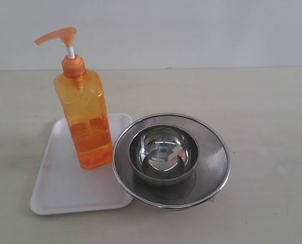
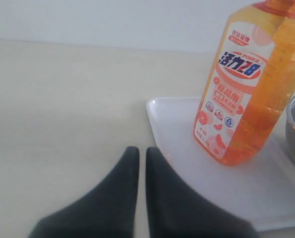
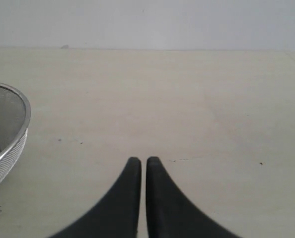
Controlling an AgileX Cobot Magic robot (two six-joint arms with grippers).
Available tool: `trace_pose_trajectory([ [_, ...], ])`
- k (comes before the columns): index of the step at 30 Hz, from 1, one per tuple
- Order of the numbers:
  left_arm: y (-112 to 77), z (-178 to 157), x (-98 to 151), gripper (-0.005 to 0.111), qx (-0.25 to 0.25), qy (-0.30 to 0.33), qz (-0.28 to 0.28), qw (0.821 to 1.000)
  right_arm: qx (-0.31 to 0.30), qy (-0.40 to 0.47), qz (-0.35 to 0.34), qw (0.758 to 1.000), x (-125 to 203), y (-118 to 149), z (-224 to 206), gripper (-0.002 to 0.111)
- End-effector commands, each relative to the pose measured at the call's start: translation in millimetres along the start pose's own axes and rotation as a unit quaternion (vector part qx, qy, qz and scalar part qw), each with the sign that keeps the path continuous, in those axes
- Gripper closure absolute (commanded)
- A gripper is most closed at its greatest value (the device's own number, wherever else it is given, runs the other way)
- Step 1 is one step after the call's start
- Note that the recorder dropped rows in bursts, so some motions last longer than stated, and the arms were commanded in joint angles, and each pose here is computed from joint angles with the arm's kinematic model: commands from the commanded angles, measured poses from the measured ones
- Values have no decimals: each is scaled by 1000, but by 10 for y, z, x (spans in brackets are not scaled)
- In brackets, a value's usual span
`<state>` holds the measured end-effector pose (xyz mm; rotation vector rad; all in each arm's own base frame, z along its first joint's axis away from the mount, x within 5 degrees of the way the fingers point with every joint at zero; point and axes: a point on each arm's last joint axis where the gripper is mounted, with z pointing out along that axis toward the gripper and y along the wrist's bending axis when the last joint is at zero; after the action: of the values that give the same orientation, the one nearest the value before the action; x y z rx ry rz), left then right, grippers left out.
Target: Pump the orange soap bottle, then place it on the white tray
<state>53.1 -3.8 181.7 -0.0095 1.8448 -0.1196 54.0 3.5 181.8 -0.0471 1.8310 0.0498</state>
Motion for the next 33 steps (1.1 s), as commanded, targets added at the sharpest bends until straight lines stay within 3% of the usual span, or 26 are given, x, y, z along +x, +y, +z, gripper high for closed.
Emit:
trace_pose_trajectory([
  [1, 4, 1, 8, 102, -2, -1, 0, 1000, 7, -3, 0, 1000, -3, -8, -7, 107],
  [33, 4, 1, 8, 102, -2, -1, 0, 1000, 7, 0, 3, 1000, 3, -8, -7, 107],
])
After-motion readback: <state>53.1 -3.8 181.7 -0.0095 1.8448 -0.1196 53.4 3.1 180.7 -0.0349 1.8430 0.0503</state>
